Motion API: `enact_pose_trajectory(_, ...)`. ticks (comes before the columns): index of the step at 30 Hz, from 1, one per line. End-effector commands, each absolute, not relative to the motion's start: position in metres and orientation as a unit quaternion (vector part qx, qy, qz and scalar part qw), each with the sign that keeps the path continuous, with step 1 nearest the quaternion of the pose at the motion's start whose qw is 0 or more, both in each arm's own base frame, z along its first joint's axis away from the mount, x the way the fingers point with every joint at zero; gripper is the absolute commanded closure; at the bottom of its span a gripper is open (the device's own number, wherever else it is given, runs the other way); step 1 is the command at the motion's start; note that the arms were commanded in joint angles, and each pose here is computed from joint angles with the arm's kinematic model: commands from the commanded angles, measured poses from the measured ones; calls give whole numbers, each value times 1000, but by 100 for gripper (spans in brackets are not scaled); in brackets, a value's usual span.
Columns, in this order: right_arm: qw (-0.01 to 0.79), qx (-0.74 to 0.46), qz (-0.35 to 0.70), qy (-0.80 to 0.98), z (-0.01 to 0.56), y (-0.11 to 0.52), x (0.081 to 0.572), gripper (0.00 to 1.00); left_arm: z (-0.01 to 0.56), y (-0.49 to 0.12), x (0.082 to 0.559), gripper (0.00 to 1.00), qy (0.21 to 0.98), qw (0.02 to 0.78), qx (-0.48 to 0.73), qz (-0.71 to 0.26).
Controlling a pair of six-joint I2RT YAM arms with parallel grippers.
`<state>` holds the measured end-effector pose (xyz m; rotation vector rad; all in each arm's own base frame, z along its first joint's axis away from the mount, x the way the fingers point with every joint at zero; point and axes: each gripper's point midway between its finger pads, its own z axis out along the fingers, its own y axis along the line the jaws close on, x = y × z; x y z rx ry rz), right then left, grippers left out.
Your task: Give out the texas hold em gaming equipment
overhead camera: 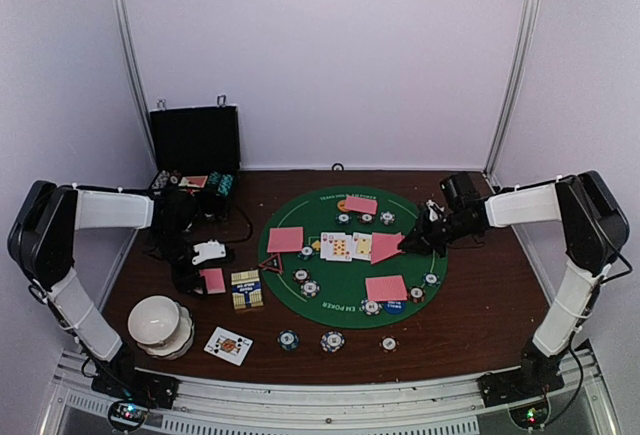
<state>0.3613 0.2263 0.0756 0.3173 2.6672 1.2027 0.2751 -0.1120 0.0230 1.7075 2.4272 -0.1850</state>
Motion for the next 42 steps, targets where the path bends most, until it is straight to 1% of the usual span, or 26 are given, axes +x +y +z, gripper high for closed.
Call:
enact_pose_trajectory(1,111,114,364,918,63,210,360,92,16,-114,284,100,809,92,577,-64)
enact_pose_trajectory(3,116,114,354,921,65,207,359,78,12,-116,282,100,809,83,577,-73)
enact_pose_trajectory(4,120,113,351,922,67,205,358,69,11,-116,281,97,809,81,577,-76)
enact_pose_trajectory(5,123,112,348,923,69,204,358,62,9,-116,279,90,809,79,578,-78)
enact_pose_trajectory(7,129,110,343,924,75,202,357,49,7,-116,276,59,808,74,579,-82)
enact_pose_trajectory(8,132,107,342,924,79,201,358,42,7,-116,274,35,808,71,579,-85)
enact_pose_trajectory(9,139,104,341,924,87,201,358,37,8,-117,272,18,808,69,578,-88)
enact_pose_trajectory(10,141,102,336,926,90,199,357,32,10,-117,272,8,809,67,577,-91)
enact_pose_trajectory(11,148,98,332,926,96,198,357,27,13,-118,271,3,809,67,576,-94)
enact_pose_trajectory(12,155,92,327,928,102,196,357,20,17,-119,272,3,810,69,574,-95)
enact_pose_trajectory(13,161,88,321,929,107,194,357,8,22,-120,273,3,812,72,571,-96)
enact_pose_trajectory(14,168,83,314,931,113,192,357,2,27,-122,274,2,813,75,568,-100)
enact_pose_trajectory(15,176,78,306,932,119,190,357,1,34,-124,275,2,816,79,564,-105)
enact_pose_trajectory(19,214,66,269,937,139,175,357,0,72,-133,284,2,822,105,547,-119)
enact_pose_trajectory(22,275,62,211,936,159,150,361,0,101,-136,292,2,826,137,534,-118)
enact_pose_trajectory(24,328,79,136,932,175,119,366,0,122,-138,306,2,835,182,506,-119)
enact_pose_trajectory(29,460,87,-44,882,212,47,371,1,164,-131,356,2,848,334,383,-150)
enact_pose_trajectory(32,506,108,-151,842,222,5,367,0,164,-113,381,3,845,415,307,-138)
enact_pose_trajectory(35,520,126,-207,819,217,-20,367,1,142,-99,392,2,842,455,265,-113)
enact_pose_trajectory(40,564,127,-214,787,194,-32,374,0,116,-87,411,3,841,479,236,-83)
enact_pose_trajectory(42,581,117,-212,777,188,-31,377,0,110,-80,416,3,848,474,229,-61)
